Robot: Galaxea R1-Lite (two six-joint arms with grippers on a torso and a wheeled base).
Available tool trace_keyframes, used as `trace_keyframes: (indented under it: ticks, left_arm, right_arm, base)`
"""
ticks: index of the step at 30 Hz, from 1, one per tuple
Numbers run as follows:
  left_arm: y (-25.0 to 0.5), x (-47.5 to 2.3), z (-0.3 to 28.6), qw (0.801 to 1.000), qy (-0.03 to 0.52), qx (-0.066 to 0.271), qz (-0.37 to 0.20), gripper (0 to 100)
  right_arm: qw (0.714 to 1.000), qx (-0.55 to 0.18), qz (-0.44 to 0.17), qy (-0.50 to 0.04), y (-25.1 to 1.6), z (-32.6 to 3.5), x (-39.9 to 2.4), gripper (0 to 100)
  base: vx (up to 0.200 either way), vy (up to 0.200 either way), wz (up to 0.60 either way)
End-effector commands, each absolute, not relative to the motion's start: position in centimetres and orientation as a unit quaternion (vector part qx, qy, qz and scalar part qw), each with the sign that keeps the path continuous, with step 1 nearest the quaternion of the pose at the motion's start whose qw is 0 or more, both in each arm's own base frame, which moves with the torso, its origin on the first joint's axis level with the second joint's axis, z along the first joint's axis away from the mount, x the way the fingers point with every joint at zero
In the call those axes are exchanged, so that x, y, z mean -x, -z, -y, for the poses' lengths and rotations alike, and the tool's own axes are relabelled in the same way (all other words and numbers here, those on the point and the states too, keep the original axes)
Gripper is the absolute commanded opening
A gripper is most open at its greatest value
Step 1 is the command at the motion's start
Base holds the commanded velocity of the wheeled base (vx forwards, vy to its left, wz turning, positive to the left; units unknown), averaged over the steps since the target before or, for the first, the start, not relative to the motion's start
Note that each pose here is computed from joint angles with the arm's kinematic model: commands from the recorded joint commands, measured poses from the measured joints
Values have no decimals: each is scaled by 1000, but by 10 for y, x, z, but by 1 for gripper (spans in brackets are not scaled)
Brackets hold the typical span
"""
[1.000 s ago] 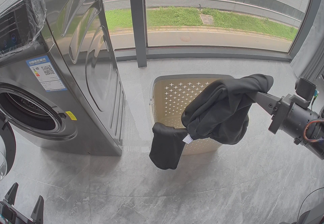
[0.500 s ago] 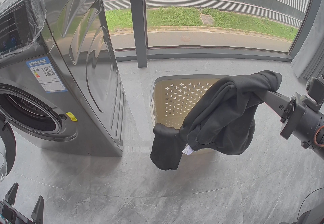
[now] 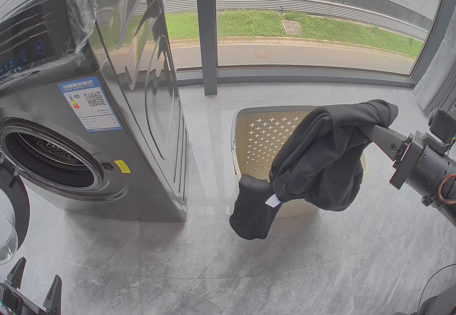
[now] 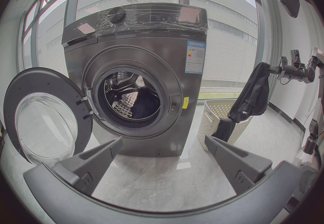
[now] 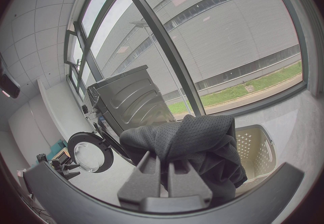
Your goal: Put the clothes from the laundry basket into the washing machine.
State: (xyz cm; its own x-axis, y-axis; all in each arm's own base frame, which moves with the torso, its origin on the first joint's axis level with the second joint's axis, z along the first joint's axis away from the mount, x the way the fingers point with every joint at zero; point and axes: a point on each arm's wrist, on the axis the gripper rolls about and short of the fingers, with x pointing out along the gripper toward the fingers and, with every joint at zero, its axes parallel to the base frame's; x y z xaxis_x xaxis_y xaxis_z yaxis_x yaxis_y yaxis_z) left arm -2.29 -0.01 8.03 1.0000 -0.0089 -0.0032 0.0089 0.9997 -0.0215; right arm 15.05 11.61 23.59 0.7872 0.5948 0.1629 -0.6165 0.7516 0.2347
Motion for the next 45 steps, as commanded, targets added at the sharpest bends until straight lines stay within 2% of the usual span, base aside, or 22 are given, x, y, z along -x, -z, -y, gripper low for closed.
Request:
trace_keyframes:
  ticks: [1, 7, 22, 28, 45]
  left_arm:
    - [-76, 23, 0, 1000, 5, 10, -2, 100]
    - [-76, 23, 0, 1000, 5, 9, -2, 100]
    - [-76, 23, 0, 1000, 5, 11, -3, 100]
    - [-76, 23, 0, 1000, 5, 11, -3, 100]
    - [-76, 23, 0, 1000, 4, 14, -3, 100]
  right_arm:
    - [936, -137, 34, -323, -234, -117, -152, 0]
    - [936, -137, 34, -321, -234, -117, -153, 0]
    - [938, -141, 32, -316, -234, -119, -158, 0]
    - [938, -139, 28, -317, -232, -120, -159, 0]
    - [939, -138, 21, -315, -228, -121, -161, 0]
  base:
    - [0, 200, 0]
    - [0, 0, 0]
    - [-200, 0, 0]
    - [0, 0, 0]
    - [0, 200, 0]
